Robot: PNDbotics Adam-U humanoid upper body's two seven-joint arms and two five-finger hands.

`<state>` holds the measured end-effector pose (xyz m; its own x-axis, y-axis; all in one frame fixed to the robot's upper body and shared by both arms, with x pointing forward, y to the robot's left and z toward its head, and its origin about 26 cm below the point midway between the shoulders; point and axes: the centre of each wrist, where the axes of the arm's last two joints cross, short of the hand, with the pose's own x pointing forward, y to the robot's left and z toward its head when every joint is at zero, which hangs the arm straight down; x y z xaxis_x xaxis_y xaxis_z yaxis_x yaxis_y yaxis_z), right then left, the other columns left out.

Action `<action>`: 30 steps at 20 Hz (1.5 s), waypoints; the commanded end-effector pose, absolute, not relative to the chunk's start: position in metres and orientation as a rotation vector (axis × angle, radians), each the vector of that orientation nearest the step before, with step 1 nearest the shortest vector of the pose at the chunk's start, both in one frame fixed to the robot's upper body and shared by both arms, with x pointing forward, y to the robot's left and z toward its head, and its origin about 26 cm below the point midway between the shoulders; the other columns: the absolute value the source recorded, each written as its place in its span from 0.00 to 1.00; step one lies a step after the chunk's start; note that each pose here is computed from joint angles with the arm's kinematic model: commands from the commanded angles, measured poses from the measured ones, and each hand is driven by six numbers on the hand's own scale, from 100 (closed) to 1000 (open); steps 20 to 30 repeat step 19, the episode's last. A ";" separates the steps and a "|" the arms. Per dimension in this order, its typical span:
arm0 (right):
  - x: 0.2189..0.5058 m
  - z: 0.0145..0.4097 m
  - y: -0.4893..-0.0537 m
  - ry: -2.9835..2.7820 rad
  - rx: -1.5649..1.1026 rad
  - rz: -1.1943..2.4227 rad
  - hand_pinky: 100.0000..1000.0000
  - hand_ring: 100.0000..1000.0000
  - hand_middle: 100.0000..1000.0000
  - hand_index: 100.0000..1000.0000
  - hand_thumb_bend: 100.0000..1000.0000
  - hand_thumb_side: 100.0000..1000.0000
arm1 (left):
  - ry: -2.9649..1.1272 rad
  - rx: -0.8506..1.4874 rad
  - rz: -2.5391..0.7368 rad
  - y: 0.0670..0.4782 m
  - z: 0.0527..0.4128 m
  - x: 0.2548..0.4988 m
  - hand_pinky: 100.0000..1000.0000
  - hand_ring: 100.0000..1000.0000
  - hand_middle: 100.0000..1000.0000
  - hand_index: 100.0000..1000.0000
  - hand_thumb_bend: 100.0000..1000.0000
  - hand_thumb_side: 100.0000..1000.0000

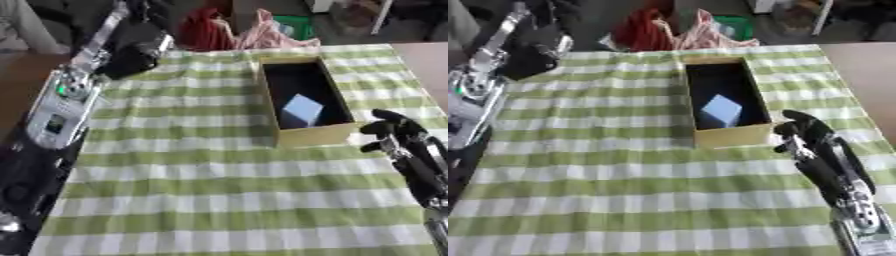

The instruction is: Pick up objects on the table and place them in the box.

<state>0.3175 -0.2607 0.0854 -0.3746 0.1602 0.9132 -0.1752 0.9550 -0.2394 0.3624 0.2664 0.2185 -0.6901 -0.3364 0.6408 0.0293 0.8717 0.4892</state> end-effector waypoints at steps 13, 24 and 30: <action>0.315 0.094 -0.273 -1.951 -0.062 0.331 0.54 0.75 0.60 0.86 0.00 0.47 | -2.023 0.234 -0.251 0.300 0.142 0.312 0.59 0.66 0.68 0.86 0.00 0.60; 0.315 0.094 -0.273 -1.950 -0.062 0.329 0.54 0.75 0.60 0.85 0.00 0.47 | -1.982 0.210 -0.231 0.298 0.128 0.308 0.58 0.65 0.68 0.85 0.00 0.62; 0.315 0.094 -0.273 -1.950 -0.062 0.329 0.54 0.75 0.60 0.85 0.00 0.47 | -1.982 0.210 -0.231 0.298 0.128 0.308 0.58 0.65 0.68 0.85 0.00 0.62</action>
